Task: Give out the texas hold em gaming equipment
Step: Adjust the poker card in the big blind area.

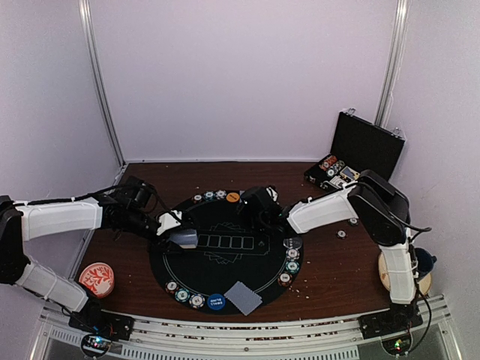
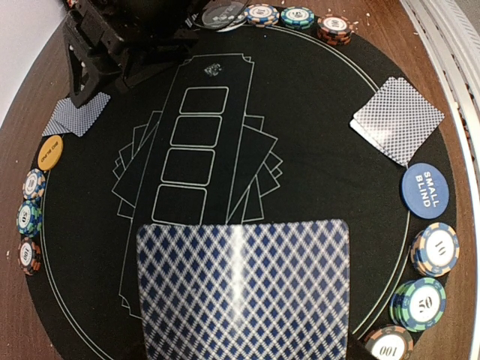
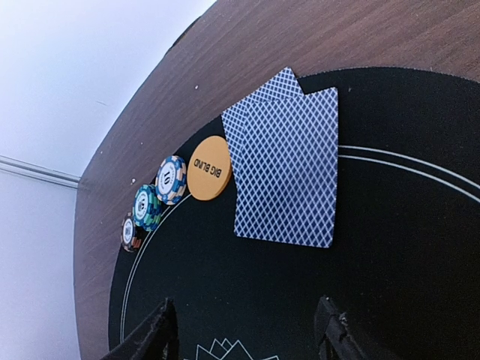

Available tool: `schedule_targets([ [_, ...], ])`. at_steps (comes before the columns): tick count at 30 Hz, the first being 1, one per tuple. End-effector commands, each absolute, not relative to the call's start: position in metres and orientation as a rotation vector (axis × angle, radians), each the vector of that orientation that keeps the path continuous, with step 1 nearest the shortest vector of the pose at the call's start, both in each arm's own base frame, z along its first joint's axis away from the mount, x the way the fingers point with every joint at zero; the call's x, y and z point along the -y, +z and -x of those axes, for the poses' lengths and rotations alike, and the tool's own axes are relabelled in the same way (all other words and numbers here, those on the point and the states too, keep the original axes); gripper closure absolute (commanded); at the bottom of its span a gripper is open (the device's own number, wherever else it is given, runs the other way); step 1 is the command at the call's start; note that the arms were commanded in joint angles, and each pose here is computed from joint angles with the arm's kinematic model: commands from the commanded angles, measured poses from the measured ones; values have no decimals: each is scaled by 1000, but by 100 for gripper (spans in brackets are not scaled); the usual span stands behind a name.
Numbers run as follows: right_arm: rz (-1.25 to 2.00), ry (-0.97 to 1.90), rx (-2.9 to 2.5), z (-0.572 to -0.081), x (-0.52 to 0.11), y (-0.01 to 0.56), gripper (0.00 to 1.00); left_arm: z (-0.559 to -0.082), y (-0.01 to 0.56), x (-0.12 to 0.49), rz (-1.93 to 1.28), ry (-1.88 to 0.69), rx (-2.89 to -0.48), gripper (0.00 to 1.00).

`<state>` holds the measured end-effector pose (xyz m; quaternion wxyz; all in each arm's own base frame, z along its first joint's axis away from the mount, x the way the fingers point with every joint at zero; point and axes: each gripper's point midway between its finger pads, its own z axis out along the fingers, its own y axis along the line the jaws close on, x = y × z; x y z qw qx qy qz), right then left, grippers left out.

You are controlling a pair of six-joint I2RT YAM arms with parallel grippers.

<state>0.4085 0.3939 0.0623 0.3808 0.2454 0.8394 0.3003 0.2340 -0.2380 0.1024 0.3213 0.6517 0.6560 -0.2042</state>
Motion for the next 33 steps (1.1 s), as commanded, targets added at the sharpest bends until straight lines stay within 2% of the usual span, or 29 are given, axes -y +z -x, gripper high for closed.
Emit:
schedule_targets([
  [1, -624, 709, -2166, -412, -399, 50, 36, -236, 114, 243, -1703, -535, -1669, 87],
  [19, -668, 510, -2162, -438, -376, 29, 33, -236, 115, 243, -1701, -531, -1665, 87],
  [33, -686, 560, -2163, -456, -370, 21, 32, -236, 113, 243, -1704, -533, -1671, 87],
])
